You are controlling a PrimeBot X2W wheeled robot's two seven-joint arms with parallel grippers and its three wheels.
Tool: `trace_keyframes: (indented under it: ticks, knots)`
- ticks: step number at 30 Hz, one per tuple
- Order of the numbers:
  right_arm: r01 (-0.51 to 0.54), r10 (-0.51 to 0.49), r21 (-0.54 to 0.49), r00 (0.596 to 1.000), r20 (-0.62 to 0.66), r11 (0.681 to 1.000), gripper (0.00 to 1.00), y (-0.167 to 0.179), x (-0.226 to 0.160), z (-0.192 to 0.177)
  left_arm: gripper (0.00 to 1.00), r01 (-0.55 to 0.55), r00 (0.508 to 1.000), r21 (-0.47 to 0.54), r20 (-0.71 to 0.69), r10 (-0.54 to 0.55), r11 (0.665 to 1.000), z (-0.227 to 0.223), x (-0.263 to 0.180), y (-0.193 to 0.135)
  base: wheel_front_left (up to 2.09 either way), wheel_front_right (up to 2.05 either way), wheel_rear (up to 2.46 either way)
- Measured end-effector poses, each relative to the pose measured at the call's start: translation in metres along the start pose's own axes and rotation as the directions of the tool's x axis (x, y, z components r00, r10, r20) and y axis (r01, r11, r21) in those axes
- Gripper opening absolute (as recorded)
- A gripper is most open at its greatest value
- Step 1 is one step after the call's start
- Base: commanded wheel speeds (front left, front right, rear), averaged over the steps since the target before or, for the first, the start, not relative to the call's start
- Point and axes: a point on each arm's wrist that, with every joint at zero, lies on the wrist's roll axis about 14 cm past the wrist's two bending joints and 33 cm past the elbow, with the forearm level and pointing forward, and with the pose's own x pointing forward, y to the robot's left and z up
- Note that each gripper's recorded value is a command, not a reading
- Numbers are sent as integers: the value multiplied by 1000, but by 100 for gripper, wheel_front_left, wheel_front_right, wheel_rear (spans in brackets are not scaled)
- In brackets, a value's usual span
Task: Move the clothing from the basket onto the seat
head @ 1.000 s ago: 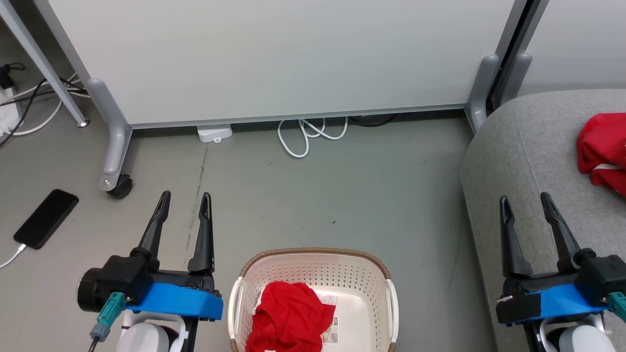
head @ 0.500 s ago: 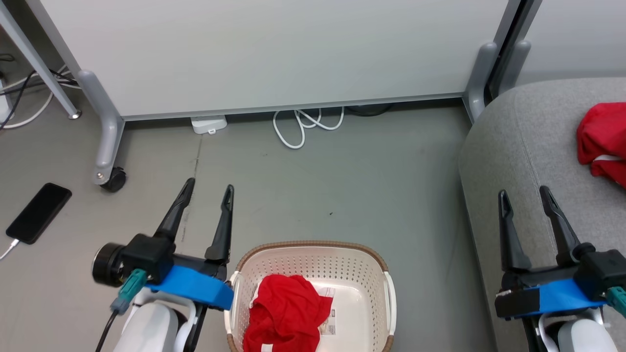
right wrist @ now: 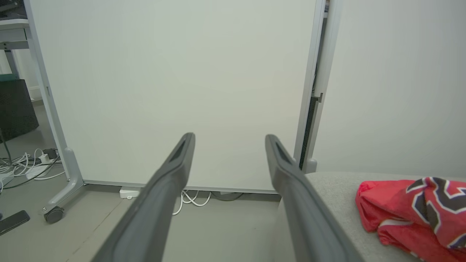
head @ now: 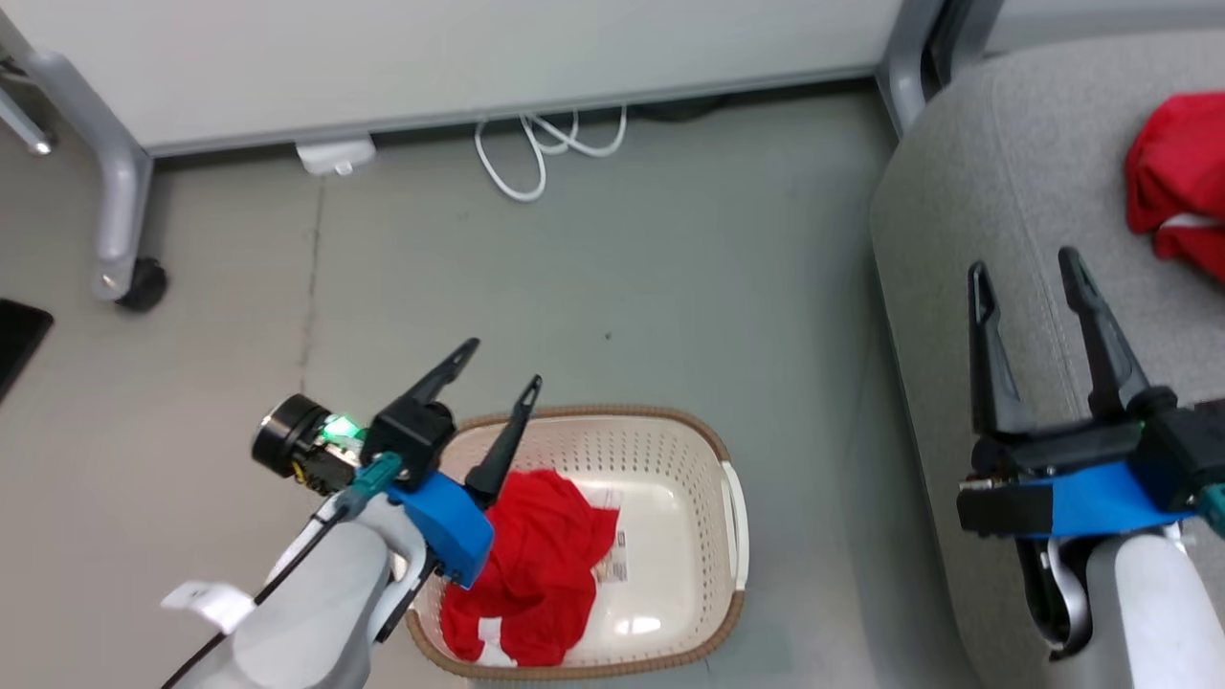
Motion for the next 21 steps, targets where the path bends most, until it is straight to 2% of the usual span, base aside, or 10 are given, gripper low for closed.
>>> trace_keyframes:
  ticks: [5, 10, 21]
  knots:
    - [0, 0, -7, 1000, -7, 1000, 100, -3, 18, -13, 100, 104, 986, 14, -134, -102, 994, -43, 21, -15, 0, 0, 0]
    - [-10, 9, -6, 1000, -27, 1000, 100, -3, 34, -33, 100, 204, 941, 32, -283, -187, 978, -94, 31, -26, 0, 0, 0]
    - [-2, 0, -14, 996, -93, 1000, 100, -12, 54, -84, 100, 420, 754, 44, -573, -322, 906, -199, 26, -46, 0, 0, 0]
